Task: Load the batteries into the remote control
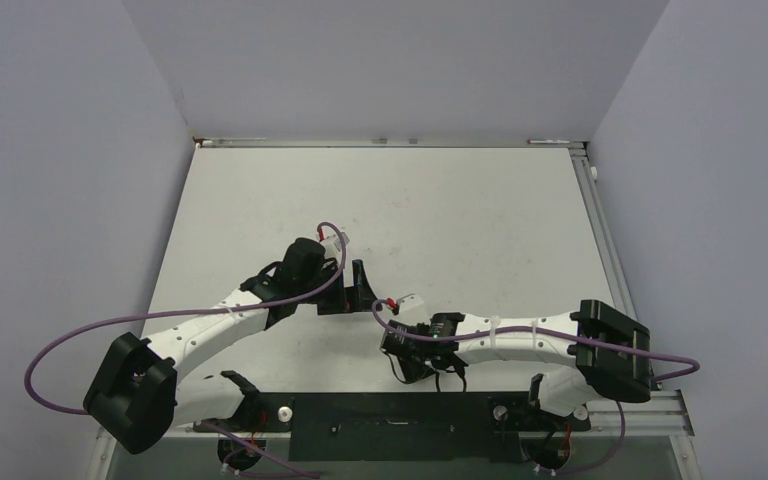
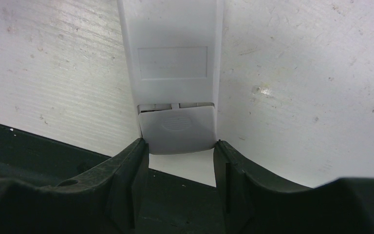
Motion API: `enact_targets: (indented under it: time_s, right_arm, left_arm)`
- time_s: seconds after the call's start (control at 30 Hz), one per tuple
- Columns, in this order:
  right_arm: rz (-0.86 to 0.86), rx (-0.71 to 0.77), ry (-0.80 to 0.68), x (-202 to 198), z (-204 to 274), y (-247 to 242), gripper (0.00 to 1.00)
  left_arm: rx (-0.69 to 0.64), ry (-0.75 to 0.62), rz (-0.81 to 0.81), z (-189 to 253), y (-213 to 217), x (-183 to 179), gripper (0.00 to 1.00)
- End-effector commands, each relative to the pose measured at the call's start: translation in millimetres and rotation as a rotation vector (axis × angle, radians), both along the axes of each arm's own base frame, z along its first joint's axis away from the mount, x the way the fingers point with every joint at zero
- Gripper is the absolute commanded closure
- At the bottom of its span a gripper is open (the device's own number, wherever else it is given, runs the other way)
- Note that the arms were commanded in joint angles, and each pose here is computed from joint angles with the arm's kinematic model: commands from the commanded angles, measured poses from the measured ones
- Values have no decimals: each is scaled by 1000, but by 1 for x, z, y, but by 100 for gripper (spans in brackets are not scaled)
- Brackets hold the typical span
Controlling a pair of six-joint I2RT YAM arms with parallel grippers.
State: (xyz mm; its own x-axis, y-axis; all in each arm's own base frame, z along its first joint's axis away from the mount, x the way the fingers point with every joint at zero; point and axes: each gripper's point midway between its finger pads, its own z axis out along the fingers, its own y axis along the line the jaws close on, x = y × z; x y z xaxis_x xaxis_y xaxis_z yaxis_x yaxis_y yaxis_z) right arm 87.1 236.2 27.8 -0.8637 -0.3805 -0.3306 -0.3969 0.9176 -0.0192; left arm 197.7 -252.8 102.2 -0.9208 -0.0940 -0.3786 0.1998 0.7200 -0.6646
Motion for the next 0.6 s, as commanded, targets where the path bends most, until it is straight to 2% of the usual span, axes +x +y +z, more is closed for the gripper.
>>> enact_targets:
  time_s: [0.0, 0.57]
  right_arm:
    - [-29, 28, -47, 11, 9, 12, 69]
    - [-54, 35, -60, 11, 21, 5, 68]
  left_arm:
    - [-35, -41, -17, 12, -4, 4, 9]
    - [-38, -44, -17, 13, -4, 4, 9]
